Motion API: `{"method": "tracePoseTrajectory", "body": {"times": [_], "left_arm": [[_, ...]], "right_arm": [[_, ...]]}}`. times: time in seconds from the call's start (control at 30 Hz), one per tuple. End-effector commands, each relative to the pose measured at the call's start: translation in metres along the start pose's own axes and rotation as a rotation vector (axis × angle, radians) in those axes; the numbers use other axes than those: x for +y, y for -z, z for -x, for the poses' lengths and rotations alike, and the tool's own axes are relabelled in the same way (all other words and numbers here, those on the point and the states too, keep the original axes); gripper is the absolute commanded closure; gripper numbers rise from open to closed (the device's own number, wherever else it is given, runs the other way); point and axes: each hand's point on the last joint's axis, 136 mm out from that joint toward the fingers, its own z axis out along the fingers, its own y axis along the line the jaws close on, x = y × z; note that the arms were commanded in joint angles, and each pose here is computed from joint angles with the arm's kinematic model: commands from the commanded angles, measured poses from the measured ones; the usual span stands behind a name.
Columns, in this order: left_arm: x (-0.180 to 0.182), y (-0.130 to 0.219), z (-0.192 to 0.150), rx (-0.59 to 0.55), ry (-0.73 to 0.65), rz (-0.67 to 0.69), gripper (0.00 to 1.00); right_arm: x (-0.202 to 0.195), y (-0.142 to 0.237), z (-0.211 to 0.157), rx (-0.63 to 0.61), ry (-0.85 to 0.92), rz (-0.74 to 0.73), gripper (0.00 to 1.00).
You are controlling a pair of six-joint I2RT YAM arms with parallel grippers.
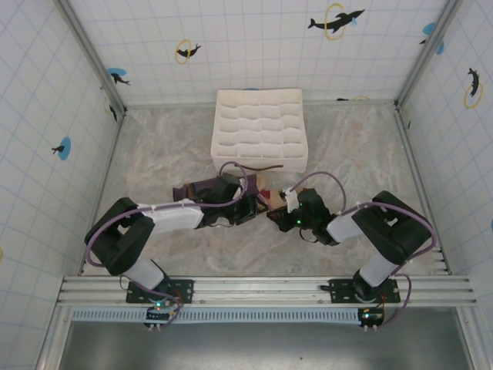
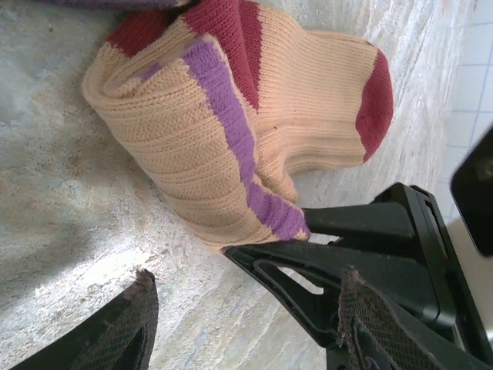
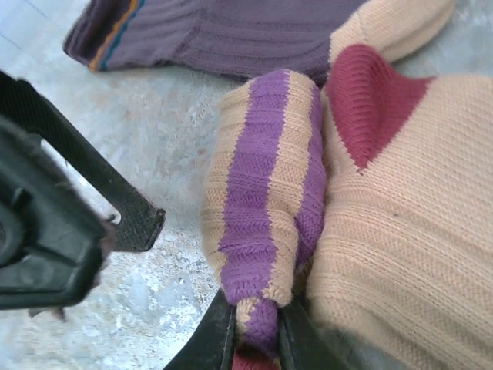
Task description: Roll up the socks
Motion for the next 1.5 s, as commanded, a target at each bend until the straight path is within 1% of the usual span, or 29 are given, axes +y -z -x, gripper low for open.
{"method": "tracePoseTrajectory", "body": {"times": [0.0,0.13,0.23,0.37,0.53,0.73,0.83,0.9,1.0,1.07,1.17,1.23,1.3,1.33,1.4,1.47], "left_arm": [[-0.001,-0.005,0.002,-0.008,-0.032,-0.003,0.37],[-0.002,-0.011,0.010,-0.025,-0.028,0.003,0.38],[-0.004,-0.016,0.015,-0.035,-0.030,0.009,0.40],[-0.001,-0.022,0.021,-0.051,-0.023,0.029,0.41],[-0.002,-0.030,0.031,-0.077,-0.013,0.027,0.44],[0.008,-0.043,0.034,-0.070,0.023,0.057,0.54],[0.016,-0.049,0.033,-0.061,0.043,0.076,0.61],[0.022,-0.051,0.032,-0.056,0.060,0.091,0.72],[0.028,-0.052,0.029,-0.041,0.077,0.106,0.91],[0.032,-0.051,0.026,-0.026,0.082,0.115,0.99],[0.033,-0.048,0.022,-0.009,0.072,0.126,1.00],[0.034,-0.046,0.019,0.008,0.065,0.135,1.00],[0.033,-0.043,0.016,0.025,0.058,0.135,1.00],[0.033,-0.043,0.014,0.033,0.059,0.135,1.00],[0.033,-0.042,0.011,0.051,0.065,0.131,1.00],[0.031,-0.040,0.010,0.054,0.070,0.126,1.00]], "right_arm": [[-0.015,0.005,-0.045,0.161,-0.293,0.014,1.00],[-0.030,0.010,-0.046,0.147,-0.484,-0.001,1.00],[-0.038,0.011,-0.051,0.163,-0.565,-0.032,1.00],[-0.043,0.011,-0.057,0.177,-0.631,-0.056,1.00],[-0.045,0.012,-0.061,0.175,-0.655,-0.062,1.00],[-0.043,0.013,-0.060,0.165,-0.663,-0.048,1.00],[-0.042,0.013,-0.058,0.160,-0.652,-0.038,1.00],[-0.040,0.013,-0.055,0.154,-0.636,-0.029,1.00],[-0.036,0.014,-0.047,0.141,-0.591,-0.014,0.91],[-0.035,0.017,-0.042,0.133,-0.545,-0.036,0.84],[-0.031,0.021,-0.030,0.120,-0.425,-0.092,0.68],[-0.028,0.025,-0.019,0.105,-0.316,-0.151,0.60],[-0.023,0.028,-0.008,0.095,-0.191,-0.213,0.49],[-0.019,0.030,-0.004,0.088,-0.135,-0.234,0.46],[-0.012,0.035,0.008,0.059,-0.013,-0.291,0.37],[-0.003,0.039,0.017,0.027,0.094,-0.322,0.31]]}}
